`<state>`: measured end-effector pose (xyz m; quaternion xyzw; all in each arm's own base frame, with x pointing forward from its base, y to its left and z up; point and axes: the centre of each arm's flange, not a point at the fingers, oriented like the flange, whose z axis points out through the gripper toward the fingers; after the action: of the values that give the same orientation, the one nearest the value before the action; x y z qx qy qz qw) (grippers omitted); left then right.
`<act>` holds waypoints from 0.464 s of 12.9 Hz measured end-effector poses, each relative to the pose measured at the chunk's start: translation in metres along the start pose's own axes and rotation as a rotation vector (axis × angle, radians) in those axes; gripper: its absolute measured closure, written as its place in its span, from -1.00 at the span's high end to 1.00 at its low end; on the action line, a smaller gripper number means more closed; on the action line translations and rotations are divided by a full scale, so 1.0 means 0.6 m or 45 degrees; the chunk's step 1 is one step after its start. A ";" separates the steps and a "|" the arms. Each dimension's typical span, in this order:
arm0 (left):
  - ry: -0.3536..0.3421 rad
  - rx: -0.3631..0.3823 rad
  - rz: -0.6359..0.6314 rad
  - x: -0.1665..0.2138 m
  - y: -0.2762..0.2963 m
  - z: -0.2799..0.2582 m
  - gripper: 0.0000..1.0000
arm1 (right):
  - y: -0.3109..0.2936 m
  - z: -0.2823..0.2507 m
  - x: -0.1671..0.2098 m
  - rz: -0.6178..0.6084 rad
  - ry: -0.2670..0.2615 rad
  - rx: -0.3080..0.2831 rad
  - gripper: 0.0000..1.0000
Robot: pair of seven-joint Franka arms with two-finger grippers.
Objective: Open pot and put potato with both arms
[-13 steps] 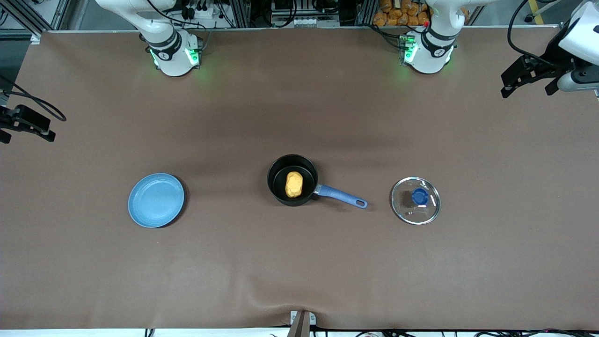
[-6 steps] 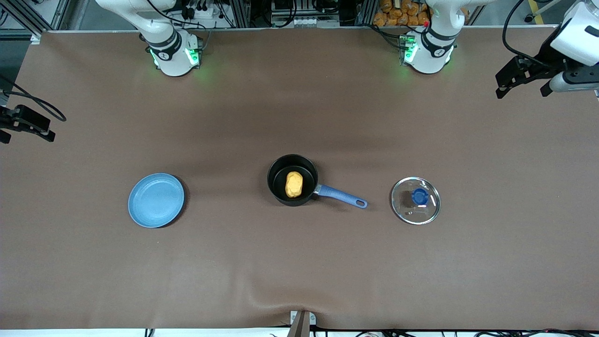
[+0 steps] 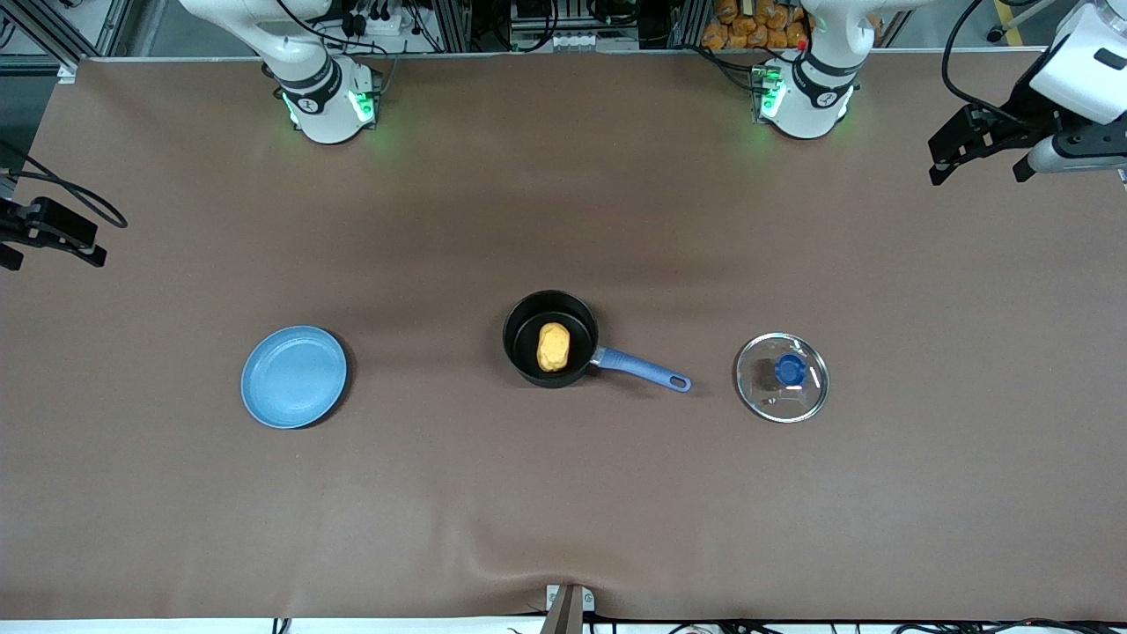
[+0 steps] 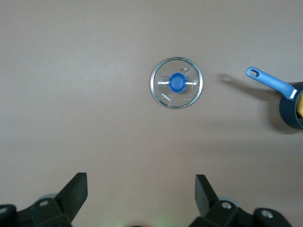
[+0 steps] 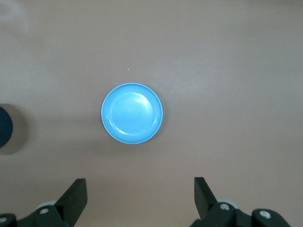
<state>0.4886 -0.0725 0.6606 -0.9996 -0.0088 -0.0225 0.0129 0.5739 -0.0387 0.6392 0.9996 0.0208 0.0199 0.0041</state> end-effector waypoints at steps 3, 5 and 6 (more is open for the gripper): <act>0.000 0.000 -0.001 0.000 0.000 0.000 1.00 | -0.001 -0.007 -0.004 0.002 0.004 0.000 1.00; -0.005 0.001 -0.001 -0.001 -0.001 0.000 1.00 | -0.006 -0.021 -0.014 0.012 0.018 0.001 1.00; -0.007 0.001 -0.002 -0.001 -0.001 0.001 1.00 | -0.012 -0.028 -0.022 0.015 0.026 0.003 1.00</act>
<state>0.4880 -0.0720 0.6602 -0.9997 -0.0097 -0.0196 0.0132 0.5599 -0.0317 0.6554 0.9994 0.0151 0.0301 0.0027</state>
